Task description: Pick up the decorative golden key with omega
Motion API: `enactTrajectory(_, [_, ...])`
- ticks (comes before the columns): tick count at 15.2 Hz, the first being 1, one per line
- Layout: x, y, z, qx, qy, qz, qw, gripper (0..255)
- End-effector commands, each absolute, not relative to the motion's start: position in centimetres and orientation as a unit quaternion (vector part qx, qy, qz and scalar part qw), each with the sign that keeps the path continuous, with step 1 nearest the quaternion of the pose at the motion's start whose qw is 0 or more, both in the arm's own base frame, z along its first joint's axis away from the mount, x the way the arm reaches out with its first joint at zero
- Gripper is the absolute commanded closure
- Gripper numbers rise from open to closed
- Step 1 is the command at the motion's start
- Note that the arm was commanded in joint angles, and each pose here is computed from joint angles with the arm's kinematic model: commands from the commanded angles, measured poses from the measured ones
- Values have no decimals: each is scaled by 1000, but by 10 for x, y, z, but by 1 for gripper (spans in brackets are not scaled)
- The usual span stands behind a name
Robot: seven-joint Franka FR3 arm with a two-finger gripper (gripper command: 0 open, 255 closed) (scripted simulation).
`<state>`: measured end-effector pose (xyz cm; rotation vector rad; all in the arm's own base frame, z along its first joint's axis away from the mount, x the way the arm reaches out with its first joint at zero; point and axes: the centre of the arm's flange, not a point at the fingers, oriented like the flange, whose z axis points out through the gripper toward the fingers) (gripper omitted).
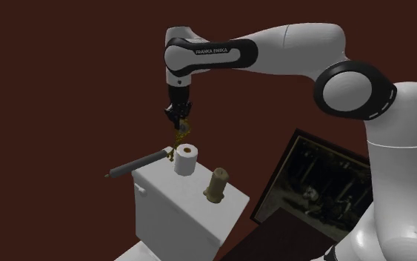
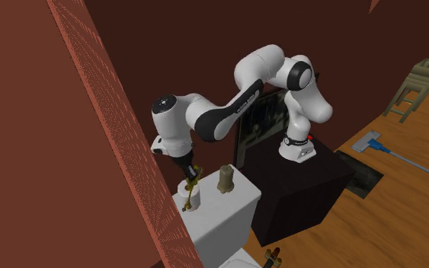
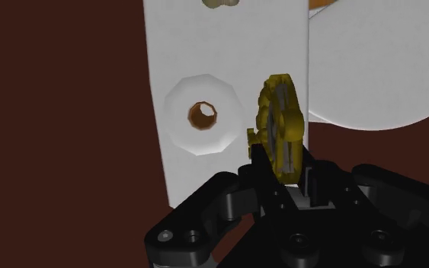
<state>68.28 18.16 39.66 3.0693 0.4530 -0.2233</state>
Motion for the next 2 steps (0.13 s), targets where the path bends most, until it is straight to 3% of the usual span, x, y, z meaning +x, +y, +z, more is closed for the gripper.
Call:
enactTrajectory(1, [683,182,402,987,146,-72,16,255])
enactTrajectory(2, [683,182,402,987,146,-72,16,255])
